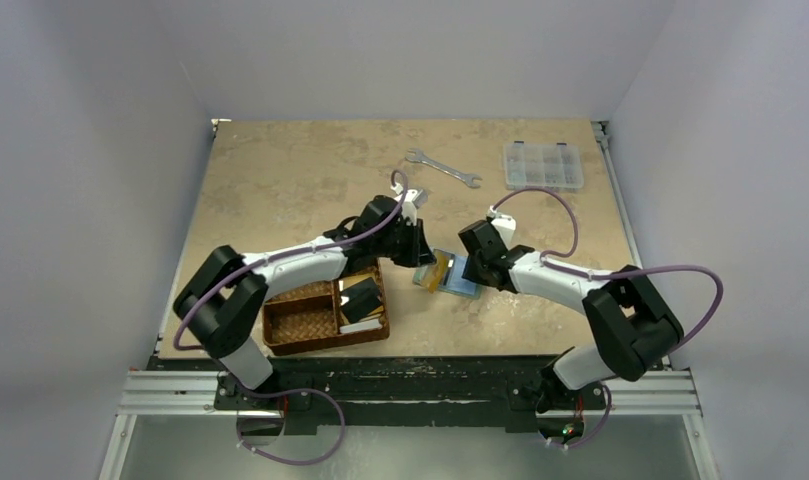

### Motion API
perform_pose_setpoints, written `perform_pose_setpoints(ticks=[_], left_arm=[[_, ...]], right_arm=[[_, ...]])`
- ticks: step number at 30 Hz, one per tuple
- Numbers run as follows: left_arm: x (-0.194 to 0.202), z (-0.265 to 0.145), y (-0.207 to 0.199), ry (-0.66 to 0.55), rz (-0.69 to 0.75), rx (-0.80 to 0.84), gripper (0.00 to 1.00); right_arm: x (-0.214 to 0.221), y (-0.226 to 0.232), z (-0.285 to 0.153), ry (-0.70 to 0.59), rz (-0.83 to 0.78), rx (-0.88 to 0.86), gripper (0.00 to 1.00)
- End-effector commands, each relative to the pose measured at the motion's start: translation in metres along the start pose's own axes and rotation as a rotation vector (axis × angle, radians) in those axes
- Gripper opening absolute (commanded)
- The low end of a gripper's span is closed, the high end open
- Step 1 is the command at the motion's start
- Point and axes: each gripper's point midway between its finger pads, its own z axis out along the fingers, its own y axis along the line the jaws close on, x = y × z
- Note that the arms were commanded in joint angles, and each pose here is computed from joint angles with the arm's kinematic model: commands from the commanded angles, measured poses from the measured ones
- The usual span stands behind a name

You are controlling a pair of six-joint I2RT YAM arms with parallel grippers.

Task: Put the credit cards into the card holder
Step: Insert the credit card into the card holder.

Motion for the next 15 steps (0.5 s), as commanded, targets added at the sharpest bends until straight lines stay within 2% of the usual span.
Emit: perform_pose_setpoints(ticks=[1,8,15], left_arm=[[-0.017,0.021,-0.020,-0.015,0.017,0.107,0.00],[-0.008,0.043,-0.004,0.061,0.021,0.047,0.00],[0.001,0.050,0.014,0.110,0.028,-0.035,0.00]], right_arm=[[0.035,-0.012,0.016,0.095,-0.040,0.001,0.35],[0.036,-0.011,0.011,0.090,-0.028,-0.029,0.53],[0.037,-0.013,0.008,0.093,-0.017,-0.029,0.56]])
